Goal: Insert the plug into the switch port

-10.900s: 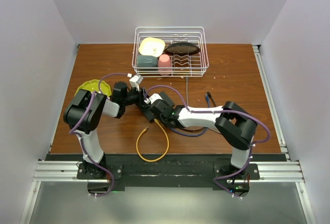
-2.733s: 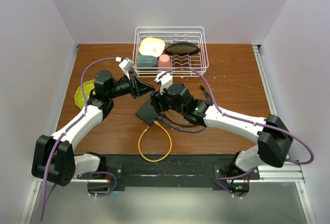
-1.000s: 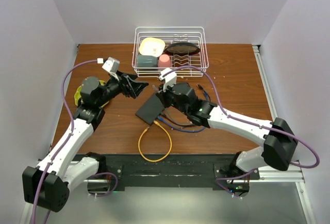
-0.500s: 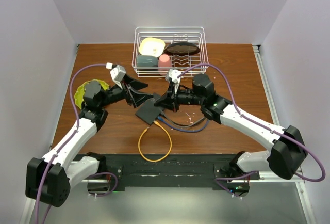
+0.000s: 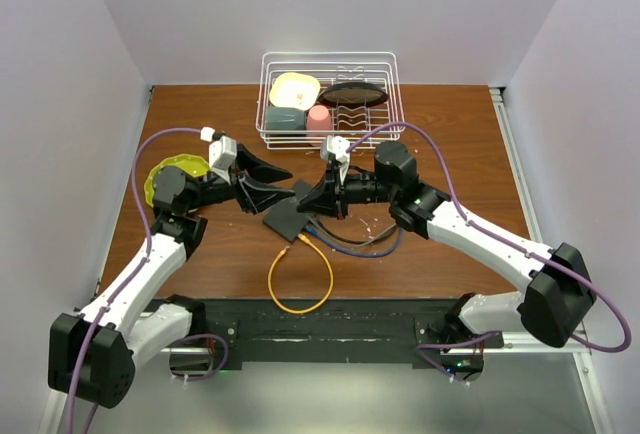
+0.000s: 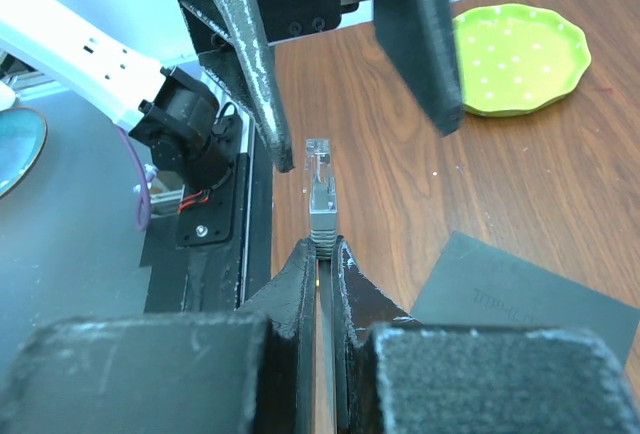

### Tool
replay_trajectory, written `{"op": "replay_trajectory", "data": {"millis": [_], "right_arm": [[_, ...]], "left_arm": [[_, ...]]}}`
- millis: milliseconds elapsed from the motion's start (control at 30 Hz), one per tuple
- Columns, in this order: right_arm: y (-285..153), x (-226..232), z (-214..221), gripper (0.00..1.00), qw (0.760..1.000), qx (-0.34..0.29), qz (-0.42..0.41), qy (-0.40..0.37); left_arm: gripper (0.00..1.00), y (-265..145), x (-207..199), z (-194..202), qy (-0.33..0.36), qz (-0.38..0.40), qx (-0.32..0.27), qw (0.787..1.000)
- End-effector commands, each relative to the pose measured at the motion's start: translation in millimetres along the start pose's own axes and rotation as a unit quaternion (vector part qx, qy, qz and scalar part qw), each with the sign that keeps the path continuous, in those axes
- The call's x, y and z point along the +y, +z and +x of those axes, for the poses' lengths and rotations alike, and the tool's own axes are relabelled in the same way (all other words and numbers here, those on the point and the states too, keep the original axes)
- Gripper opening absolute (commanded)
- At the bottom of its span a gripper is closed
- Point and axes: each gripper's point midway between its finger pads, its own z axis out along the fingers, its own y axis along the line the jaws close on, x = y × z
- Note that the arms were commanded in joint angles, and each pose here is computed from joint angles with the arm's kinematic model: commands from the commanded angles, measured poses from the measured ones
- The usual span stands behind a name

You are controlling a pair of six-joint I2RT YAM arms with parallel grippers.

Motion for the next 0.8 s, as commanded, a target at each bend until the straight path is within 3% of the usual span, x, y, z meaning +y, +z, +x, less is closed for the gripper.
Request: {"op": "replay_trajectory", "data": {"millis": [0, 333, 533, 600, 767], "right_arm": [[1, 1, -30, 0.00, 0.999, -0.039, 0.000, -0.028], [0, 3, -39, 0.00, 0.998, -0.051, 0.002, -0.029], [0, 1, -39, 0.00, 0.998, -0.052, 0.005, -0.023], [0, 0, -38, 0.00, 0.998, -0.050, 0.007, -0.022], [-2, -7, -41, 0.00, 0.998, -0.049, 0.035, -0.021]], "left_arm": [[0.49, 0, -11, 0, 0.009, 0.032, -0.005, 0.999], [0.39, 6, -19, 7, 0.004, 0.061, 0.008, 0.998], [0.17, 16, -25, 8, -0.001, 0.078, 0.010, 0.997], [0.01, 19, -26, 6, -0.001, 0.079, 0.007, 0.997], [0.00, 21, -26, -2, 0.004, 0.066, -0.007, 0.998]]}}
